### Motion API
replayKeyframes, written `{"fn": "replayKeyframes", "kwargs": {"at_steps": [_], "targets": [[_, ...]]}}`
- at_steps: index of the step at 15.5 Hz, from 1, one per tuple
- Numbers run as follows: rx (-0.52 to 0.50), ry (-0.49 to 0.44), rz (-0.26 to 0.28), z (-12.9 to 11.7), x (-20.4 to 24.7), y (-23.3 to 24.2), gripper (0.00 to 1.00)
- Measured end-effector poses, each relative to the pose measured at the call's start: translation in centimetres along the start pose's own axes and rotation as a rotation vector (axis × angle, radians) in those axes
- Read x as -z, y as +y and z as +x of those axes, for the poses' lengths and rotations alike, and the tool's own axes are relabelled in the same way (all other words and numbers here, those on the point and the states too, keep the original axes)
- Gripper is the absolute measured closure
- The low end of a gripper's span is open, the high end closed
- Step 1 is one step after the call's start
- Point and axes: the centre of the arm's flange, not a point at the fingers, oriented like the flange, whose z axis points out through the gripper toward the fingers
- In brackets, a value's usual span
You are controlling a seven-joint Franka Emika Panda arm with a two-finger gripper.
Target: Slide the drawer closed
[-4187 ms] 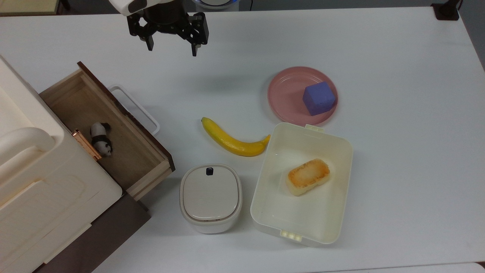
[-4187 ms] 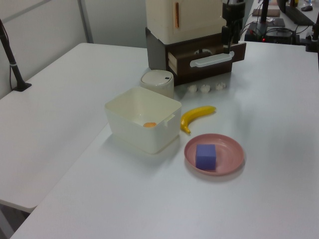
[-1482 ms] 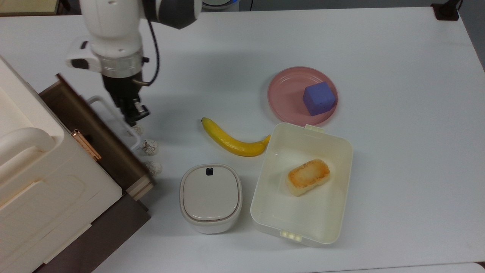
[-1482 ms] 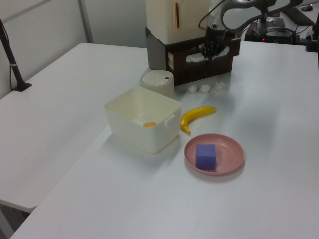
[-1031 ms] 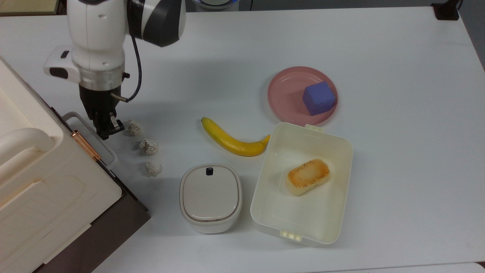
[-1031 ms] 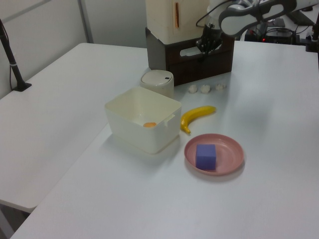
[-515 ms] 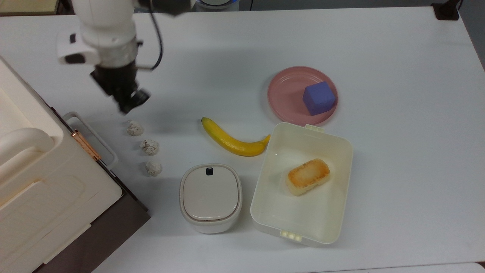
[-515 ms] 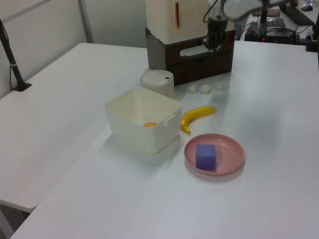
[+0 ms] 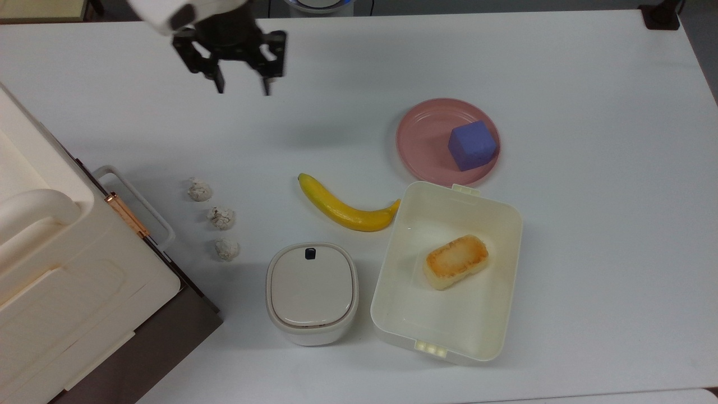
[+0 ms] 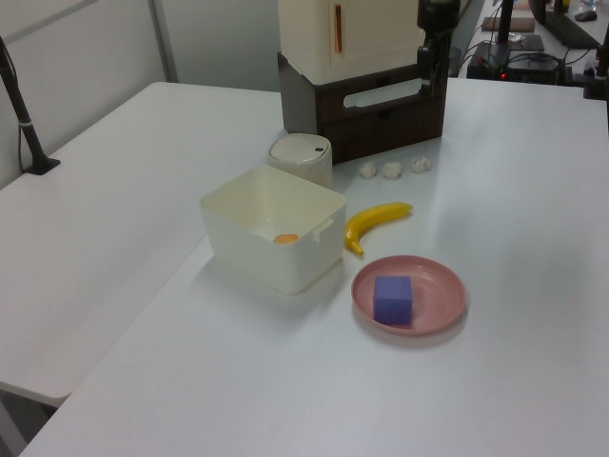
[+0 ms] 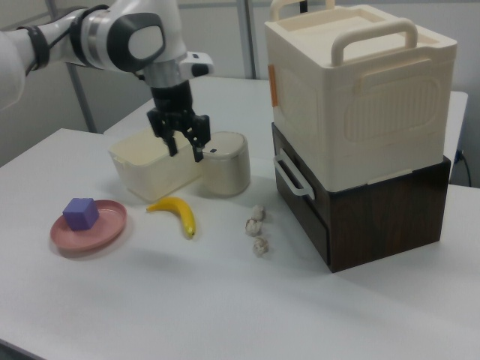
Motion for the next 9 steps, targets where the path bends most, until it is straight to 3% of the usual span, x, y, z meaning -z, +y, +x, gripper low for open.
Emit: {"fn": "replayKeyframes", "kwargs": {"at_steps": [3,9], "targets": [[0.044,-0.009,-0.005,0.1,-0.4,-2.4,0.01],[0.027,-0.022,-0.018,0.1,-1.1,-1.2,0.0]]}}
